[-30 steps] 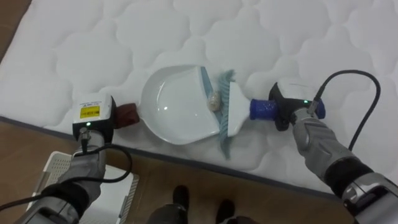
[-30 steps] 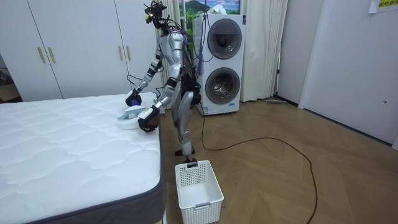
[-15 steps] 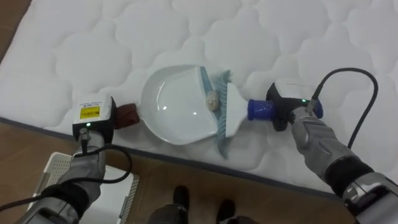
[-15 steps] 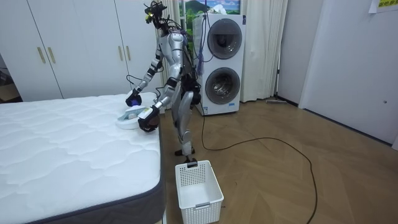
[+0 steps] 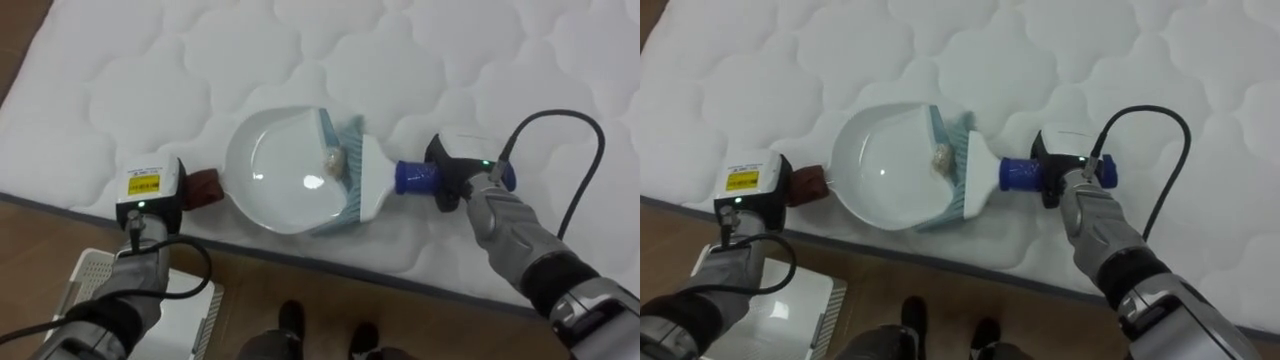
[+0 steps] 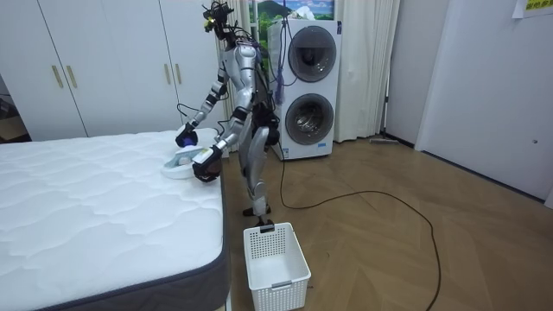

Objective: Clean bed

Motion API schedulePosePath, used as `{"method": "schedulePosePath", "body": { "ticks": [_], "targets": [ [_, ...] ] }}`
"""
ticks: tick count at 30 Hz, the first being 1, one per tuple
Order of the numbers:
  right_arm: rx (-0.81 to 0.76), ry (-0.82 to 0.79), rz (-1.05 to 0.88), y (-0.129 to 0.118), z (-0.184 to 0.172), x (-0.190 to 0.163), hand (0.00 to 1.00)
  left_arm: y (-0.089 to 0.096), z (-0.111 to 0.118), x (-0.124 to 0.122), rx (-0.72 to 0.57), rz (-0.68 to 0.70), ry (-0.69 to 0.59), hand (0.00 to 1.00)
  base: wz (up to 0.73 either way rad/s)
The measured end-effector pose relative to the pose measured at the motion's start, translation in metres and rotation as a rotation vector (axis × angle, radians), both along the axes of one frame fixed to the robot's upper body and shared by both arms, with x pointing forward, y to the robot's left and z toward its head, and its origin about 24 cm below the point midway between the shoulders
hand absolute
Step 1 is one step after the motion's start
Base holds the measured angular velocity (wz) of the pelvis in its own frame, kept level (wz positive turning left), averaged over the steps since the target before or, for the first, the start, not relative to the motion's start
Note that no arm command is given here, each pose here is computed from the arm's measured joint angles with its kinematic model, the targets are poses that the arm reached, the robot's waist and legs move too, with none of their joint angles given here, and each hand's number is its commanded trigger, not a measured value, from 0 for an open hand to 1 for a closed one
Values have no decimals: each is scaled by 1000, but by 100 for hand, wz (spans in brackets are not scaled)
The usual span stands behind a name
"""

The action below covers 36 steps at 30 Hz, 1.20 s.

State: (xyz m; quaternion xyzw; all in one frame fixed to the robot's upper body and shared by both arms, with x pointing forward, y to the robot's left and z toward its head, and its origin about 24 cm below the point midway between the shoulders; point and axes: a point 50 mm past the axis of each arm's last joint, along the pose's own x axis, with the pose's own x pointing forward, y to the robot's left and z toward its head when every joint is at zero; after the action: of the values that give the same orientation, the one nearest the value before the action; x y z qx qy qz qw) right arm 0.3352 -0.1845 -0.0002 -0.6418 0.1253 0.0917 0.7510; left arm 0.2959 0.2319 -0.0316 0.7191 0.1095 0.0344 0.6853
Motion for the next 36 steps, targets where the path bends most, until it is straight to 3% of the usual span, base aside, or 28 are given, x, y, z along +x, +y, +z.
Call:
{"method": "schedulePosePath", "body": {
  "ticks": [13,23,36],
  "targets": [
    [52,-1,2,4,0,0,100,-2,0,0,28,-20,-4,100,2],
    [114,-62,91,23,12,5,100,-2,-1,-1,56,-41,2,100,1],
    [133,-19,60,16,-2,-7,100,2,-5,-4,43,-24,32,100,0]
  ]
}}
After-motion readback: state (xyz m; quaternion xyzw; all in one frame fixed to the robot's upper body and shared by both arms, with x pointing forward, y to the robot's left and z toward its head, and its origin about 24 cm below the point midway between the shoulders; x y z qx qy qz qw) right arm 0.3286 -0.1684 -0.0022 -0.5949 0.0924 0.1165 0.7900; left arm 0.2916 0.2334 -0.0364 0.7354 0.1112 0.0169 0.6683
